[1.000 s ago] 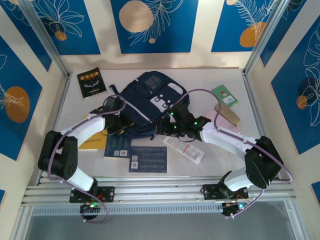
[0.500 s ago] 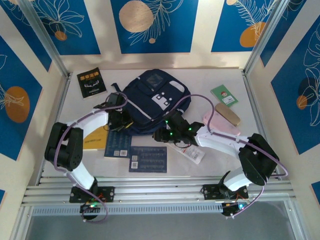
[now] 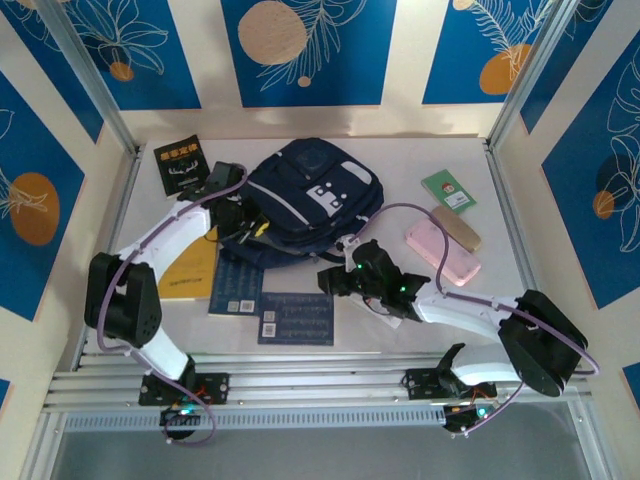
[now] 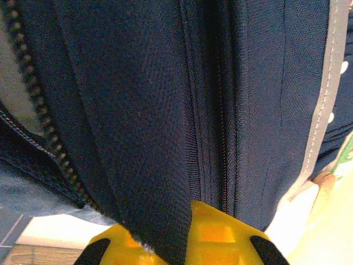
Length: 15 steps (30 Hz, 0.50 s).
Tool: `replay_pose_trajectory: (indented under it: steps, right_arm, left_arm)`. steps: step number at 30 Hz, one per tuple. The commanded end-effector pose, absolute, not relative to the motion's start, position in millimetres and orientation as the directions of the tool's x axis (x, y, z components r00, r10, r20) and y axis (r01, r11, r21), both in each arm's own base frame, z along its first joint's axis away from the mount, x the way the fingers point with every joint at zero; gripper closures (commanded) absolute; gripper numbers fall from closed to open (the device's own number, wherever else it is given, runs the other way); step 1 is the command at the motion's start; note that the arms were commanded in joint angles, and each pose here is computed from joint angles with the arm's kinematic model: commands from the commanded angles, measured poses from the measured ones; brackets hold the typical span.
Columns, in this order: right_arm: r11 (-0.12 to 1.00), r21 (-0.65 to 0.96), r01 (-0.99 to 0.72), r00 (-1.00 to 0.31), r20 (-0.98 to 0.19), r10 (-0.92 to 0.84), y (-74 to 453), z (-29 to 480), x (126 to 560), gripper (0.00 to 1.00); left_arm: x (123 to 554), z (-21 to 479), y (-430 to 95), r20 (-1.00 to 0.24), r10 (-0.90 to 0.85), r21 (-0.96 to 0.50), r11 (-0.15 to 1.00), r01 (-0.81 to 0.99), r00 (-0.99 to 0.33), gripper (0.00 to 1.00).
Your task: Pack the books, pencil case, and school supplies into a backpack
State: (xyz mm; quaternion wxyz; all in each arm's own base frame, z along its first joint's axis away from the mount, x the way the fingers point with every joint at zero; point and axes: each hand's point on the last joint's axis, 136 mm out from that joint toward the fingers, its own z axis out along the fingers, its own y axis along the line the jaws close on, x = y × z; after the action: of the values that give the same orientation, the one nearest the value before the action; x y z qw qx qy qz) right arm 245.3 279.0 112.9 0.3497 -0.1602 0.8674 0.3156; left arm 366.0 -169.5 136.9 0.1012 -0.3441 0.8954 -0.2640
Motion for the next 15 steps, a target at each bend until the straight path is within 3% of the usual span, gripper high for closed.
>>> replay_pose_trajectory:
  steps: [1, 10, 15]
  right_arm:
    - [0.684, 0.377, -0.624, -0.566, -0.822, -0.063, 285.6, 144.1, 261.8, 0.5]
    - [0.666, 0.294, -0.685, -0.57, -0.786, -0.239, 280.4, 115.6, 270.2, 0.5]
    - [0.657, 0.302, -0.691, -0.566, -0.791, -0.231, 280.4, 104.6, 266.5, 0.5]
  left_arm:
    - [370.2, 178.5, -183.7, 0.04, -0.693, -0.633, 0.54, -0.555, -0.72, 1.0]
    - [371.3, 207.4, -187.0, 0.025, -0.68, -0.665, 0.536, -0.521, -0.732, 1.0]
    - [368.5, 227.4, -188.0, 0.005, -0.671, -0.689, 0.535, -0.488, -0.742, 1.0]
